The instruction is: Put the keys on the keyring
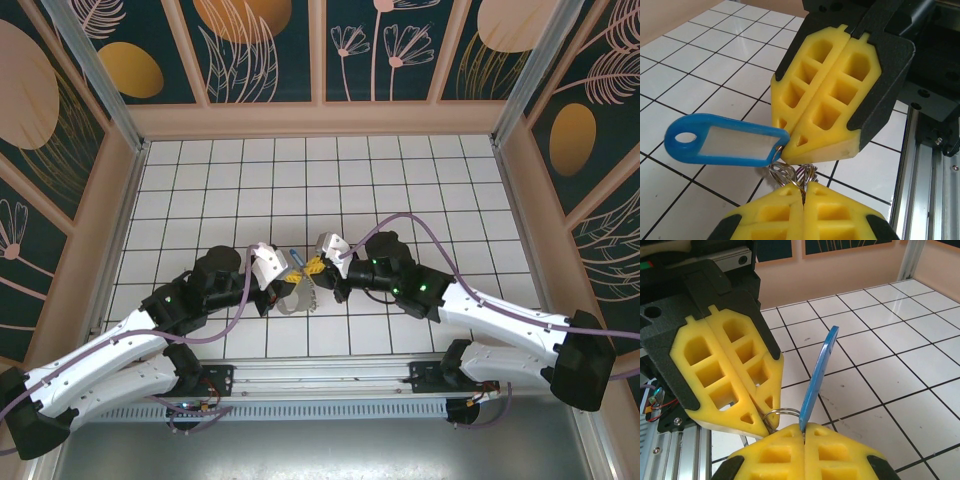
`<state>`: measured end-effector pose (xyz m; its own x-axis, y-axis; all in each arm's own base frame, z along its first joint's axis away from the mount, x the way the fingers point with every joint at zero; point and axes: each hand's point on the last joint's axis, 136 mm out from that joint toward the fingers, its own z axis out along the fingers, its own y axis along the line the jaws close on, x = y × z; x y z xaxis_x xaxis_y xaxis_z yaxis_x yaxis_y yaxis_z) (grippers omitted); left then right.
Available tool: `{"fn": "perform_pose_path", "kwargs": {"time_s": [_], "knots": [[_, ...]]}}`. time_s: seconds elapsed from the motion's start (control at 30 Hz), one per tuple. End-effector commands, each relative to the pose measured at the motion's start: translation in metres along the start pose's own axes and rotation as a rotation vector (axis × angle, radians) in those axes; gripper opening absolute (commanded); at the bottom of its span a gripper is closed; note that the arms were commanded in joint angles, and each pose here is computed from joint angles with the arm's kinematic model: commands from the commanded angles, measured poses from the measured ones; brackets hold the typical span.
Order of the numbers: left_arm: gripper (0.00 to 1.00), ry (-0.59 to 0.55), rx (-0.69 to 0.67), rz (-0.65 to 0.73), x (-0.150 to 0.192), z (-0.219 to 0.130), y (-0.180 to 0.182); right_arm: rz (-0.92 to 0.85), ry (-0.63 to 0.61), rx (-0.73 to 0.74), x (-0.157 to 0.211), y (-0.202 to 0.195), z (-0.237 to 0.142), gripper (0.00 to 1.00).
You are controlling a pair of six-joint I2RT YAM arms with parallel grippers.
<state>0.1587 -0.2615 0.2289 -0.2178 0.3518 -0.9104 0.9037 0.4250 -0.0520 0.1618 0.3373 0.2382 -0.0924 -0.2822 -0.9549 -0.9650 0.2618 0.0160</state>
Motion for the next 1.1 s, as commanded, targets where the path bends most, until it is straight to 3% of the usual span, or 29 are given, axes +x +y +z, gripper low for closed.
{"fn": "perform_pose_path", "kwargs": {"time_s": [0.0, 0.9, 1.07], "knots": [[0.00, -0.094, 0.051, 0.049, -0.028, -0.008, -0.011, -0.019, -0.007, 0.036, -0.008, -0.007, 0.000, 0.00], [0.00, -0.110, 0.032, 0.065, -0.031, -0.013, -0.009, 0.084, 0.042, 0.162, -0.004, -0.040, -0.004, 0.00], [0.00, -0.114, 0.028, 0.067, -0.032, -0.014, -0.009, 0.076, 0.021, 0.179, -0.009, -0.041, -0.013, 0.29]]}}
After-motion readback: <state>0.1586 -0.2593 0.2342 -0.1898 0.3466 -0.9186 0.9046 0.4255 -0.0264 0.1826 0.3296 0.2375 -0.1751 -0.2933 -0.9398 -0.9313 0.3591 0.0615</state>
